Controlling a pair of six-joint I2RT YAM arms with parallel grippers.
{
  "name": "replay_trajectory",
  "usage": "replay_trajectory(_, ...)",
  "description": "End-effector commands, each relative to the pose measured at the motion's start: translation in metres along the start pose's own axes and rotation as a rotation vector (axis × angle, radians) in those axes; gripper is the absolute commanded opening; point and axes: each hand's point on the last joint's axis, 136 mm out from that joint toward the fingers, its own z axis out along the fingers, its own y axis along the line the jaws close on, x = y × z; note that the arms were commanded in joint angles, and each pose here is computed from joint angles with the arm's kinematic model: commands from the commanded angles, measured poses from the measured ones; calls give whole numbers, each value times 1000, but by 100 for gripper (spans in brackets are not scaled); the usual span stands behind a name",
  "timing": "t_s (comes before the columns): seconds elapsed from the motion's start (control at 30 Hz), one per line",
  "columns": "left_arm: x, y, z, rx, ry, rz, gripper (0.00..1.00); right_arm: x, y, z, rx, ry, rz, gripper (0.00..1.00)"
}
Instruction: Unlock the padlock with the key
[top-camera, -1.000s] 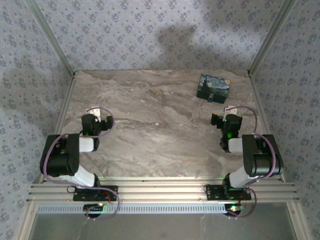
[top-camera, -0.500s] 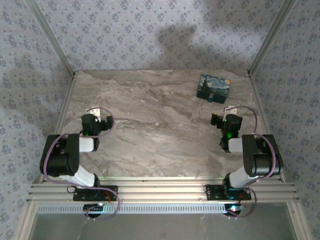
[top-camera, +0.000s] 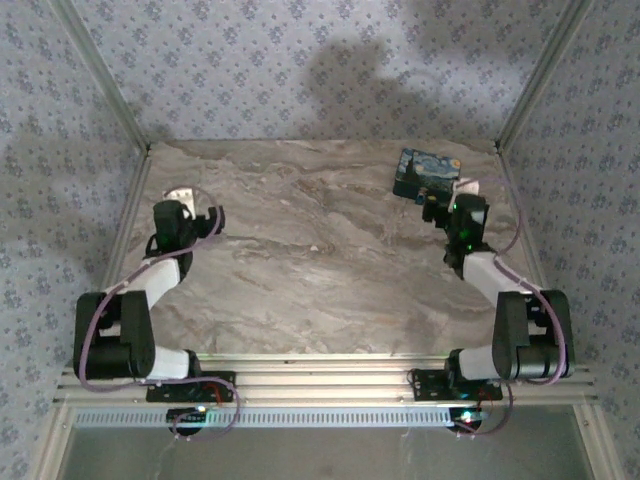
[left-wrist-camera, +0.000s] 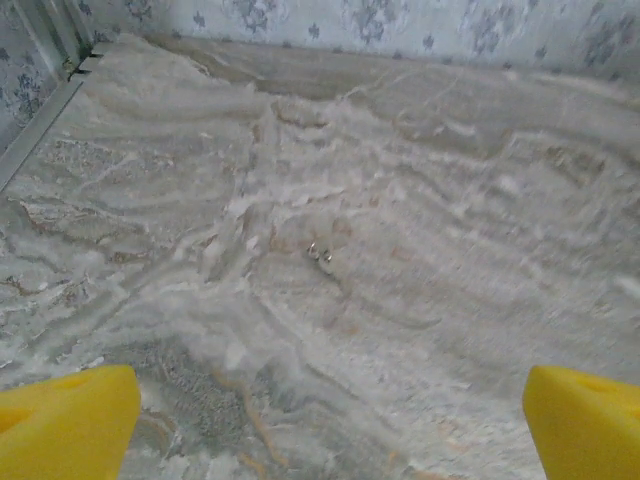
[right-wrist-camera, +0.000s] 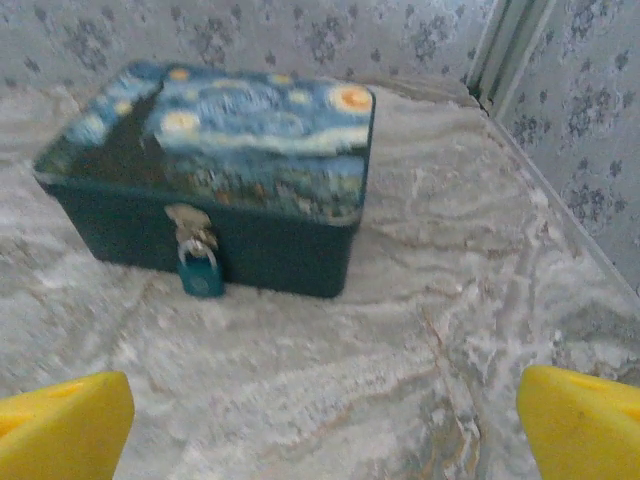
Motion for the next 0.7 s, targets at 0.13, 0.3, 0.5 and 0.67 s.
replay_trajectory(0.13, 14, -43, -13, 158, 239, -232, 98, -35, 27, 50, 24, 279, 72, 98)
replay_trajectory(0.3, 28, -90, -19, 291, 316, -239, 98, -46, 61, 105, -18, 378, 75, 93)
replay_trajectory(0.5, 52, -144, -37, 458, 428, -215, 96, -18, 88, 153, -104, 486, 129, 85)
replay_trajectory(0.67, 68, -149, -46, 460, 491, -174, 95, 13, 116, 166, -228, 594, 194, 75)
